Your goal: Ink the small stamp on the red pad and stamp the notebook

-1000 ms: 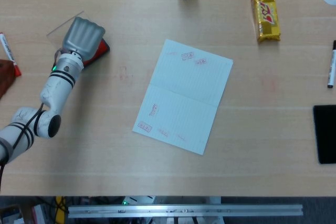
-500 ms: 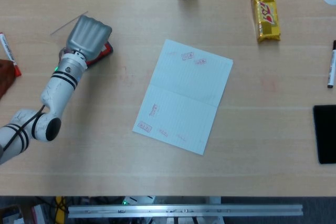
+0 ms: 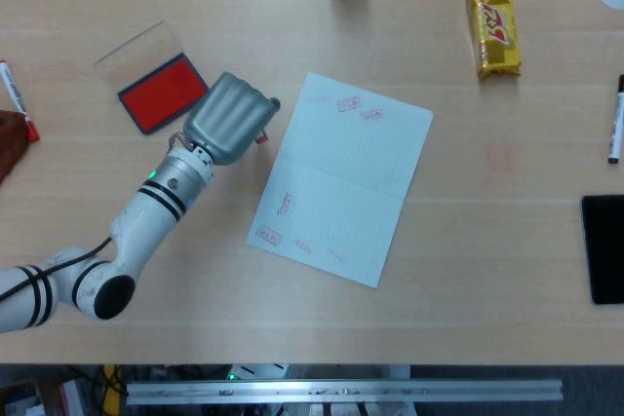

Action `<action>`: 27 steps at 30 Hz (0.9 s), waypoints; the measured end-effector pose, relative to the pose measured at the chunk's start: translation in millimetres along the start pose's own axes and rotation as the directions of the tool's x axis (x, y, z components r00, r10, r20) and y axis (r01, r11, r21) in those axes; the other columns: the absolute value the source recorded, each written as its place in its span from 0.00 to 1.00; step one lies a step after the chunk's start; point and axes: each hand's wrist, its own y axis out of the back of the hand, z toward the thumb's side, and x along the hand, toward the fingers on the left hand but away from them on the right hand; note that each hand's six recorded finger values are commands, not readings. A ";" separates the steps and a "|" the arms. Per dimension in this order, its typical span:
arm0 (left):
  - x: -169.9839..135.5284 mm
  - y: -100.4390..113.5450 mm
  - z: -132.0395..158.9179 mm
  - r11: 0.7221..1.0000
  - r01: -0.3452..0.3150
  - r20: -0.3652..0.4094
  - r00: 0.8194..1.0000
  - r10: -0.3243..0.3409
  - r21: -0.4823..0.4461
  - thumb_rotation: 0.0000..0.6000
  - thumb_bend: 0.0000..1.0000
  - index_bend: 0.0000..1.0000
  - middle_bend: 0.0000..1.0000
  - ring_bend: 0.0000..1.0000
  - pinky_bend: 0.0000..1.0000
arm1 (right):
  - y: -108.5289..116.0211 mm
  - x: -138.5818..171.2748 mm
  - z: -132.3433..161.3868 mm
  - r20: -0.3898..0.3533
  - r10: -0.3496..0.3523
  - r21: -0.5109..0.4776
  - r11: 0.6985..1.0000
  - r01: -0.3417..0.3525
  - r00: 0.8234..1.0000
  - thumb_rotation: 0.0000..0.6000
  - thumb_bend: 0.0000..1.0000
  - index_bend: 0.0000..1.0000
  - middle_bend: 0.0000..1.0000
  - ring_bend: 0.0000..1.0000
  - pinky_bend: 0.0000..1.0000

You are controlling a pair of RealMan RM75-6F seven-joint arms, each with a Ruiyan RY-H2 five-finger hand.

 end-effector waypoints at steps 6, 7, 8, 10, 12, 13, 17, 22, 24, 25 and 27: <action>-7.4 1.6 36.4 0.999 -0.014 0.074 0.997 0.012 0.029 1.00 0.34 0.61 1.00 1.00 1.00 | 1.3 1.2 -3.3 0.008 -0.001 0.001 1.000 0.001 1.000 1.00 0.31 0.23 0.32 0.23 0.26; -7.9 1.2 42.3 0.999 -0.017 0.085 0.996 0.014 0.031 1.00 0.34 0.61 1.00 1.00 1.00 | 1.2 1.1 -3.7 0.008 -0.001 0.001 1.000 0.001 1.000 1.00 0.31 0.23 0.32 0.23 0.26; -8.0 0.9 46.4 0.999 -0.019 0.092 0.996 0.016 0.032 1.00 0.34 0.61 1.00 1.00 1.00 | 1.0 1.0 -4.0 0.009 0.000 0.001 1.000 0.000 1.000 1.00 0.31 0.23 0.32 0.23 0.26; -7.8 0.2 55.1 0.999 -0.023 0.106 0.994 0.020 0.033 1.00 0.34 0.61 1.00 1.00 1.00 | 0.4 0.7 -4.7 0.010 0.002 0.000 1.000 -0.002 1.000 1.00 0.31 0.23 0.32 0.23 0.26; -7.2 -0.6 61.7 0.999 -0.027 0.116 0.993 0.023 0.034 1.00 0.34 0.61 1.00 1.00 1.00 | 0.3 0.5 -4.9 0.010 0.003 0.000 1.000 -0.003 1.000 1.00 0.31 0.23 0.32 0.23 0.26; -6.6 -1.2 65.3 0.999 -0.030 0.121 0.992 0.025 0.037 1.00 0.34 0.61 1.00 1.00 1.00 | 0.4 0.4 -5.0 0.010 0.002 0.000 1.000 -0.002 1.000 1.00 0.31 0.23 0.32 0.23 0.26; -4.6 -4.5 73.1 0.998 -0.034 0.129 0.991 0.028 0.047 1.00 0.34 0.61 1.00 1.00 1.00 | 0.6 0.9 -6.2 0.013 0.002 0.001 1.000 -0.002 1.000 1.00 0.31 0.23 0.32 0.23 0.26; -1.9 -12.0 75.9 0.997 -0.027 0.128 0.992 0.018 0.066 1.00 0.34 0.61 1.00 1.00 1.00 | 0.6 1.3 -6.9 0.014 0.002 0.000 1.000 -0.002 1.000 1.00 0.31 0.23 0.32 0.23 0.26; -1.1 -15.4 75.8 0.997 -0.023 0.127 0.992 0.013 0.074 1.00 0.34 0.61 1.00 1.00 1.00 | 0.6 1.5 -7.0 0.015 0.002 0.001 1.000 -0.002 1.000 1.00 0.31 0.23 0.32 0.23 0.26; -0.7 -17.8 75.6 0.997 -0.020 0.125 0.992 0.010 0.078 1.00 0.34 0.61 1.00 1.00 1.00 | 0.6 1.6 -7.1 0.015 0.002 0.001 1.000 -0.003 1.000 1.00 0.31 0.23 0.32 0.23 0.26; -0.4 -21.3 75.1 0.996 -0.016 0.123 0.992 0.005 0.085 1.00 0.34 0.61 1.00 1.00 1.00 | 0.4 1.9 -7.2 0.016 0.003 0.001 1.000 -0.003 1.000 1.00 0.31 0.23 0.33 0.23 0.26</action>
